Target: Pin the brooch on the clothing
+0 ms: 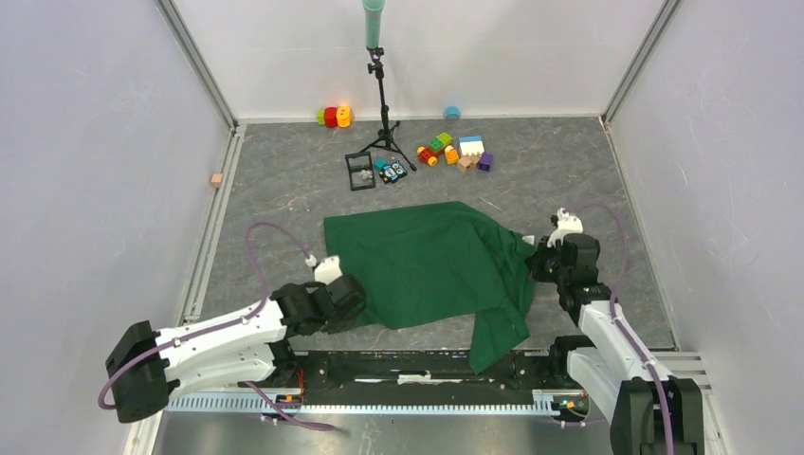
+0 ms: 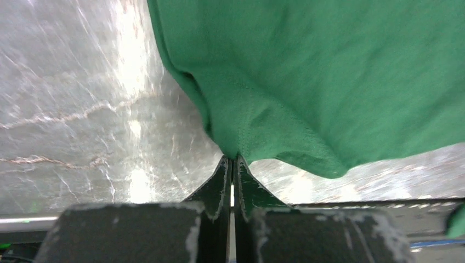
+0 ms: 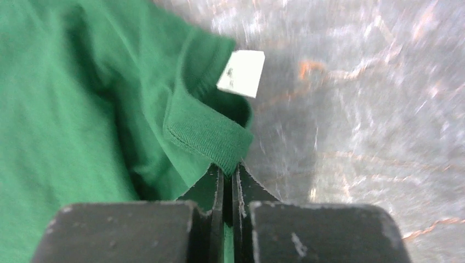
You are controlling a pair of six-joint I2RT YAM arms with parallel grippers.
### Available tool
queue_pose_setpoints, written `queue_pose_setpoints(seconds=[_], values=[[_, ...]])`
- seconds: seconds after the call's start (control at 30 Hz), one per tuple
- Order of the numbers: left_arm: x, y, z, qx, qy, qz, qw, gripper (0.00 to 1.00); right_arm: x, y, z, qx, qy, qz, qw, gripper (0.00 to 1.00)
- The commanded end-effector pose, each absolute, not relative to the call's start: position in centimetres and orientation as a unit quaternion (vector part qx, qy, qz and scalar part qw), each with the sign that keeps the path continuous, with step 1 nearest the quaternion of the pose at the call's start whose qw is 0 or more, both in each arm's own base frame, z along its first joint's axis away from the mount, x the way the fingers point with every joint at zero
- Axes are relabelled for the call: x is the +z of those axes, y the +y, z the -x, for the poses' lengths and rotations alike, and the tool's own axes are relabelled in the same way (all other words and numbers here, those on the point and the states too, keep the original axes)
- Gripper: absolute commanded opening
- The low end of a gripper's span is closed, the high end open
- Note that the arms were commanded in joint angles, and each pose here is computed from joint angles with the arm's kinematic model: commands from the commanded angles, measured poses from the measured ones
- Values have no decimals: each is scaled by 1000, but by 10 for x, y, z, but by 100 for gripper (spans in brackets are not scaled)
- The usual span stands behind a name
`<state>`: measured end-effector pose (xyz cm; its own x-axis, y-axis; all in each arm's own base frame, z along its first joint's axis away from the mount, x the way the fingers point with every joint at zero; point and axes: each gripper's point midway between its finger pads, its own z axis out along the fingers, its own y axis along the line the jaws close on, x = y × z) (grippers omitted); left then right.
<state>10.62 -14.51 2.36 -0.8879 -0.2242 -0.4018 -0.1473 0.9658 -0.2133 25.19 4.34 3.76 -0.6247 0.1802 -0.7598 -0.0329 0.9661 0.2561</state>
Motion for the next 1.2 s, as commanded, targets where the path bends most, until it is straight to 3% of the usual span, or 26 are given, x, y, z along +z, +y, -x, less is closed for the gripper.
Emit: queue_pose_setpoints(seconds=[0.0, 0.17, 0.27, 0.4, 0.6, 0.8, 0.93, 1.17], values=[[105, -156, -179, -121, 930, 103, 332, 2, 133, 37, -299, 105, 847, -14, 521, 0], [243, -134, -271, -162, 865, 118, 461, 2, 267, 25, -331, 69, 790, 1, 609, 0], [339, -103, -295, -136, 814, 124, 551, 2, 357, 18, -332, 47, 741, 6, 670, 0], [428, -58, -292, -98, 754, 147, 633, 2, 460, 6, -307, 13, 669, 3, 744, 4], [509, -13, -253, -70, 676, 182, 710, 2, 551, -18, -243, -40, 575, -34, 816, 5], [544, 0, -214, -92, 636, 186, 743, 2, 586, -23, -192, -45, 520, -47, 852, 3], [548, -1, -203, -105, 632, 176, 747, 2, 582, -23, -186, -41, 518, -50, 853, 3], [481, -27, -270, -54, 724, 138, 674, 2, 504, -16, -266, -36, 614, -33, 788, 1]])
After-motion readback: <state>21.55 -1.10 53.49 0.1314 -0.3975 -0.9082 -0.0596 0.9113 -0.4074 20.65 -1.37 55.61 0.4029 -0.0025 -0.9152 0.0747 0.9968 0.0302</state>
